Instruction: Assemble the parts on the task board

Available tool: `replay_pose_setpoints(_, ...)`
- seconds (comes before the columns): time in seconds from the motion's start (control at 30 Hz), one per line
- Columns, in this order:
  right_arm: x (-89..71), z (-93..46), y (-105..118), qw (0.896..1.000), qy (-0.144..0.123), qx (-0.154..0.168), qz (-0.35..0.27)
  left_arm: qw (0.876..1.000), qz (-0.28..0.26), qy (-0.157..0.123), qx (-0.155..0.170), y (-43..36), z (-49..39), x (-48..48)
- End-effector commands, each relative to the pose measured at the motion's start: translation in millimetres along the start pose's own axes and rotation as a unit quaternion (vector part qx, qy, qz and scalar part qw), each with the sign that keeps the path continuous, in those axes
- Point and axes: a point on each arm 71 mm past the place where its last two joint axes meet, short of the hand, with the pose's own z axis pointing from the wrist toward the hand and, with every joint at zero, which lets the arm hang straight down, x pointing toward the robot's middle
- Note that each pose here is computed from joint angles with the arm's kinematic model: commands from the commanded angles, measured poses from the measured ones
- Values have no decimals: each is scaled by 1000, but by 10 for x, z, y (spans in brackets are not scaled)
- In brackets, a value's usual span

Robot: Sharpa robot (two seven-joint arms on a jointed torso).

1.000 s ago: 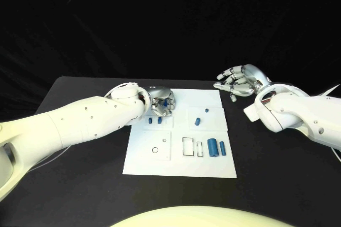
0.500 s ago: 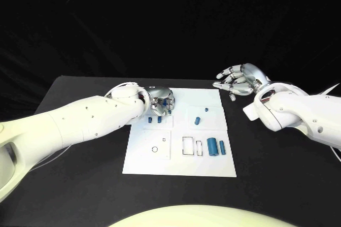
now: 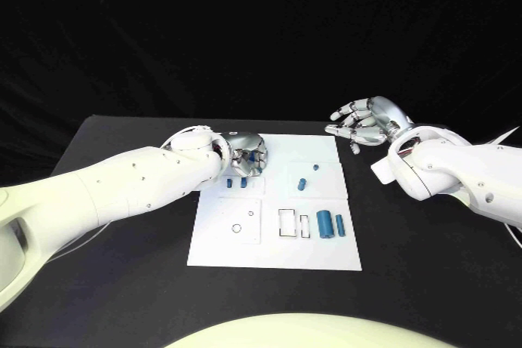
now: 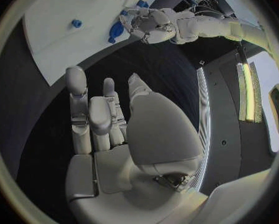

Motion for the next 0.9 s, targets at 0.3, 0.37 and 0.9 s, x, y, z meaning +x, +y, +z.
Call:
replay_pose_setpoints(0.3,17,2,10,1000,3,-2,0,1000,3,11,2,-3,5,83)
replay_pose_setpoints(0.37,18,2,11,1000,3,-2,0,1000,4,11,2,-1,6,85)
replay_pose_setpoints(0.9,22,6,14,1000,4,-2,0,1000,-17,-10,0,56,-93,28)
